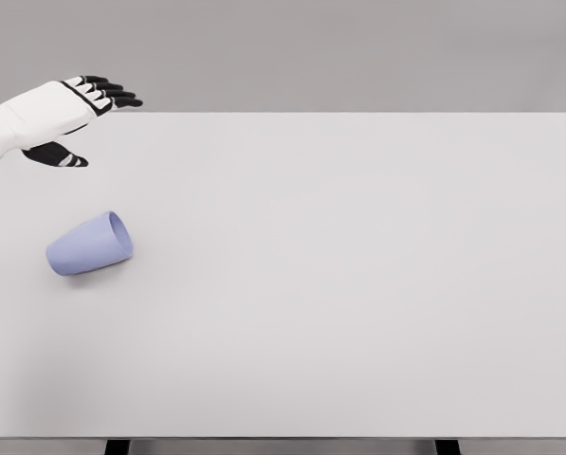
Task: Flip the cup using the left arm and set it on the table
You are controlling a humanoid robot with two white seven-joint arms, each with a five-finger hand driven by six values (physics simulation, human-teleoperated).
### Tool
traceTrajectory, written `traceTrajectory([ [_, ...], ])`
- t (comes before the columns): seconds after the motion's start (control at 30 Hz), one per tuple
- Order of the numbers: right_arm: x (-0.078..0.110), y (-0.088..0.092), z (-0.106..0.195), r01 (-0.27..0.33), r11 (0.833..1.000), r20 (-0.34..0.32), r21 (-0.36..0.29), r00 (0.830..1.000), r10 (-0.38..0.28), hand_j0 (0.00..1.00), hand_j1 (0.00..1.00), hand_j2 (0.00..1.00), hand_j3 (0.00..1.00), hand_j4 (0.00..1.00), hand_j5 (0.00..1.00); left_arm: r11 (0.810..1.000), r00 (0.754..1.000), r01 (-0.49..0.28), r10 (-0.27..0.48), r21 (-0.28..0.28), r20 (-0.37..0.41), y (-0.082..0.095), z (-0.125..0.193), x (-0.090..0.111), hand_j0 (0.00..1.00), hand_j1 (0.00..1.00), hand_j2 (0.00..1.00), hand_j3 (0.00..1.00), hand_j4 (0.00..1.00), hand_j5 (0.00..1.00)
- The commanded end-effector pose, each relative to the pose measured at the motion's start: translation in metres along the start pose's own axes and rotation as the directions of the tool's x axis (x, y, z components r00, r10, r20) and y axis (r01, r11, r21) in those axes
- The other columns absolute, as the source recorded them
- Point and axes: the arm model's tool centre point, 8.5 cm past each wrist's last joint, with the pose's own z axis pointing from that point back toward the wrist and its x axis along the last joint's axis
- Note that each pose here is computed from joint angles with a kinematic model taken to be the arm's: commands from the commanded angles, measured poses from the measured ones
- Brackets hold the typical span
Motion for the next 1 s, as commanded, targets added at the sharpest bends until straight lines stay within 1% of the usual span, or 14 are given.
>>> traceTrajectory([
  [0.0,0.0,0.0,0.0,-0.001,1.0,0.001,-0.002,1.0,0.001,1.0,1.0,1.0,1.0,1.0,1.0,1.0,1.0,-0.003,0.003,0.007,0.003,0.002,0.0,0.001,1.0,1.0,1.0,1.0,1.0,1.0],
  [0.3,-0.001,0.0,0.0,0.002,1.0,-0.003,0.0,1.0,-0.002,1.0,1.0,1.0,1.0,1.0,1.0,1.0,1.0,-0.001,0.001,0.005,0.001,0.002,0.001,0.0,1.0,1.0,1.0,1.0,1.0,1.0],
  [0.33,-0.001,0.0,0.0,0.001,1.0,-0.003,0.0,1.0,-0.001,1.0,1.0,1.0,1.0,1.0,1.0,1.0,1.0,-0.002,0.002,-0.005,0.001,0.001,0.0,0.0,1.0,1.0,1.0,1.0,1.0,1.0],
  [0.37,-0.001,0.0,0.0,0.002,1.0,-0.003,0.0,1.0,-0.002,1.0,1.0,1.0,1.0,1.0,1.0,1.0,1.0,-0.002,0.002,-0.028,0.001,-0.001,0.0,0.0,1.0,1.0,1.0,1.0,1.0,1.0],
  [0.4,-0.001,0.0,0.0,0.002,1.0,-0.003,0.0,1.0,-0.002,1.0,1.0,1.0,1.0,1.0,1.0,0.999,1.0,-0.003,0.003,-0.035,-0.001,-0.002,0.001,0.0,1.0,1.0,1.0,1.0,1.0,1.0],
  [0.57,-0.001,0.0,0.0,0.002,1.0,-0.003,0.0,1.0,-0.002,1.0,1.0,1.0,1.0,1.0,1.0,0.999,1.0,0.0,0.0,-0.038,-0.005,-0.001,0.002,-0.002,1.0,1.0,1.0,1.0,1.0,1.0],
  [0.6,-0.001,0.0,0.0,0.001,1.0,-0.003,0.0,1.0,-0.001,1.0,1.0,1.0,1.0,1.0,1.0,0.999,1.0,-0.001,0.001,-0.042,-0.008,-0.003,0.003,-0.003,1.0,1.0,1.0,1.0,1.0,1.0],
  [0.7,-0.001,0.0,0.0,0.002,1.0,-0.003,0.0,1.0,-0.002,1.0,1.0,1.0,1.0,1.0,1.0,0.998,0.999,-0.03,0.028,-0.059,-0.023,-0.016,0.014,-0.005,1.0,1.0,1.0,1.0,1.0,1.0],
  [0.77,-0.001,0.0,0.0,0.001,1.0,-0.003,0.0,1.0,-0.001,1.0,1.0,1.0,1.0,1.0,1.0,0.997,0.999,-0.006,0.001,-0.08,-0.055,-0.01,0.032,-0.015,1.0,1.0,1.0,1.0,1.0,1.0],
  [0.8,-0.001,0.0,0.0,0.002,1.0,-0.003,0.0,1.0,-0.002,1.0,1.0,1.0,1.0,1.0,1.0,0.997,0.998,-0.002,-0.002,-0.078,-0.056,-0.007,0.035,-0.016,1.0,1.0,1.0,1.0,1.0,1.0],
  [0.87,-0.001,0.0,0.0,0.002,1.0,-0.003,0.0,1.0,-0.002,1.0,1.0,1.0,1.0,1.0,1.0,0.994,0.996,0.029,-0.038,-0.108,-0.081,0.001,0.054,-0.024,1.0,1.0,1.0,1.0,1.0,1.0],
  [0.9,-0.001,0.0,0.0,0.003,1.0,-0.002,0.0,1.0,-0.003,1.0,1.0,1.0,1.0,1.0,1.0,0.994,0.996,0.038,-0.045,-0.099,-0.076,0.012,0.063,-0.023,1.0,1.0,1.0,1.0,1.0,1.0],
  [0.93,-0.001,0.0,0.0,0.001,1.0,-0.003,0.0,1.0,-0.001,1.0,1.0,1.0,1.0,1.0,1.0,0.996,0.997,-0.016,0.01,-0.084,-0.075,0.012,0.072,-0.023,1.0,1.0,1.0,1.0,1.0,1.0],
  [0.97,-0.001,0.0,0.0,0.002,1.0,-0.003,0.0,1.0,-0.002,1.0,1.0,1.0,1.0,1.0,1.0,0.994,0.994,-0.087,0.082,-0.069,-0.072,0.007,0.08,-0.023,1.0,1.0,1.0,1.0,1.0,1.0],
])
